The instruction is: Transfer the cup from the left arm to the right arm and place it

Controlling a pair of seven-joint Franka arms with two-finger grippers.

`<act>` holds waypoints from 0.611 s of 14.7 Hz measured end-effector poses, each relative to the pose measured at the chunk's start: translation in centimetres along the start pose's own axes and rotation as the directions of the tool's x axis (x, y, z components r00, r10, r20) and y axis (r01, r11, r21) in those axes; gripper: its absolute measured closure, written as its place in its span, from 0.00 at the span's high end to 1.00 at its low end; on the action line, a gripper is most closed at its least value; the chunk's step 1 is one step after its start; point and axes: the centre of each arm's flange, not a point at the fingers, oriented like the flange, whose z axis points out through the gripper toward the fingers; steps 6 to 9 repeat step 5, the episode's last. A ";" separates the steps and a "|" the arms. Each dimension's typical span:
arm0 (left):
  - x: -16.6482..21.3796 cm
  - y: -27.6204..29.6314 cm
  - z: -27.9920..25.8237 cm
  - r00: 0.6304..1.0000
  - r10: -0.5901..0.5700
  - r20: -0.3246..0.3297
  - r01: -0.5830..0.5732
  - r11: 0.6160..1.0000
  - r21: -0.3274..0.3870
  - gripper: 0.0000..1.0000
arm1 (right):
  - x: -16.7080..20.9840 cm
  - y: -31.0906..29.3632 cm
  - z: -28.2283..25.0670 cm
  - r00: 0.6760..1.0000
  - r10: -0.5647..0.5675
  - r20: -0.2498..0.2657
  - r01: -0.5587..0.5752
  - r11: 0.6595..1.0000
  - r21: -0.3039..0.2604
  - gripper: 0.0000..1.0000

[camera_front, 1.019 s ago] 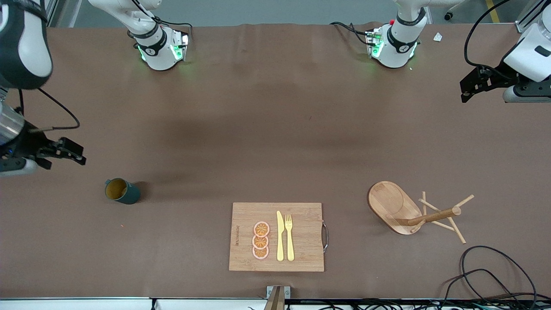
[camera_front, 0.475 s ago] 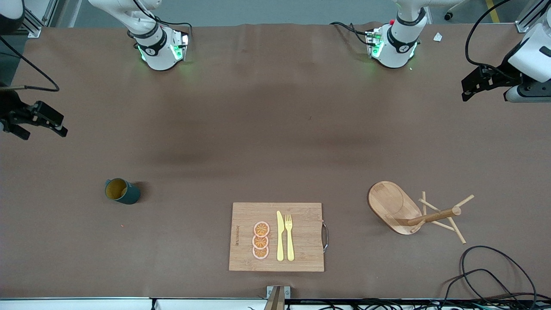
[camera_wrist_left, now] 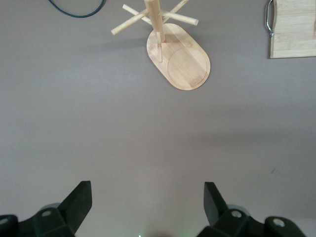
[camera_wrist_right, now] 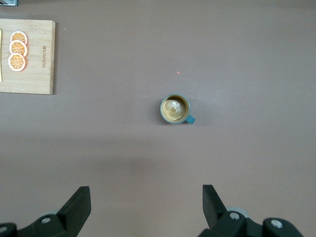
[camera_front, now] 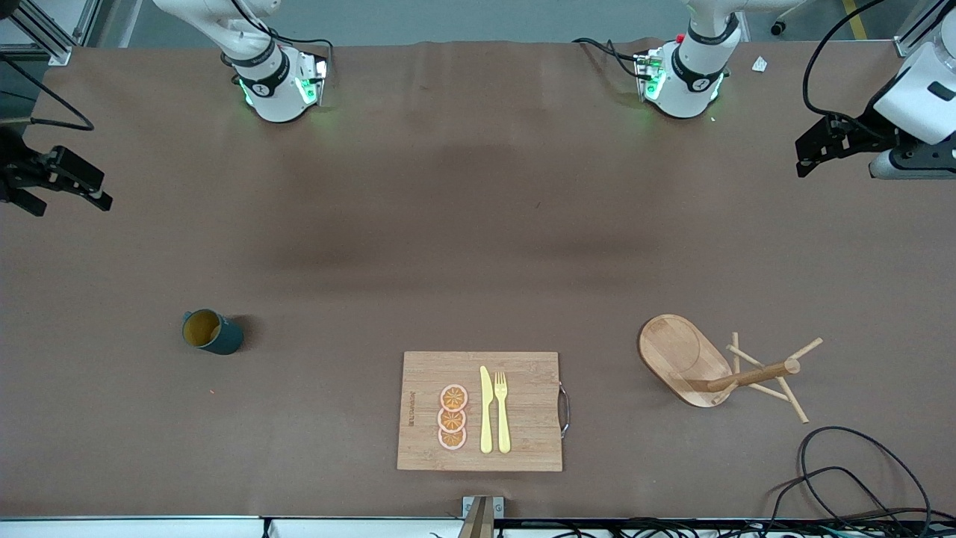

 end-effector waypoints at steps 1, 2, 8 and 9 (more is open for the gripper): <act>0.3 0.1 0.1 1.000 0.001 0.000 -0.001 1.000 -0.001 1.00 | 0.0 -0.1 -0.8 1.000 -0.001 -0.007 0.001 1.000 -0.001 1.00; 0.5 0.2 0.2 1.000 0.003 0.001 -0.003 1.000 -0.001 1.00 | -0.1 -0.1 -1.5 1.000 -0.002 -0.015 0.002 1.000 -0.002 1.00; 0.7 0.4 0.3 1.000 0.007 0.004 -0.007 1.000 -0.002 1.00 | -0.1 0.3 -2.3 1.000 0.002 -0.025 -0.002 1.000 -0.014 1.00; 0.7 0.4 0.3 1.000 0.007 0.004 -0.007 1.000 -0.002 1.00 | -0.1 0.3 -2.3 1.000 0.002 -0.025 -0.002 1.000 -0.014 1.00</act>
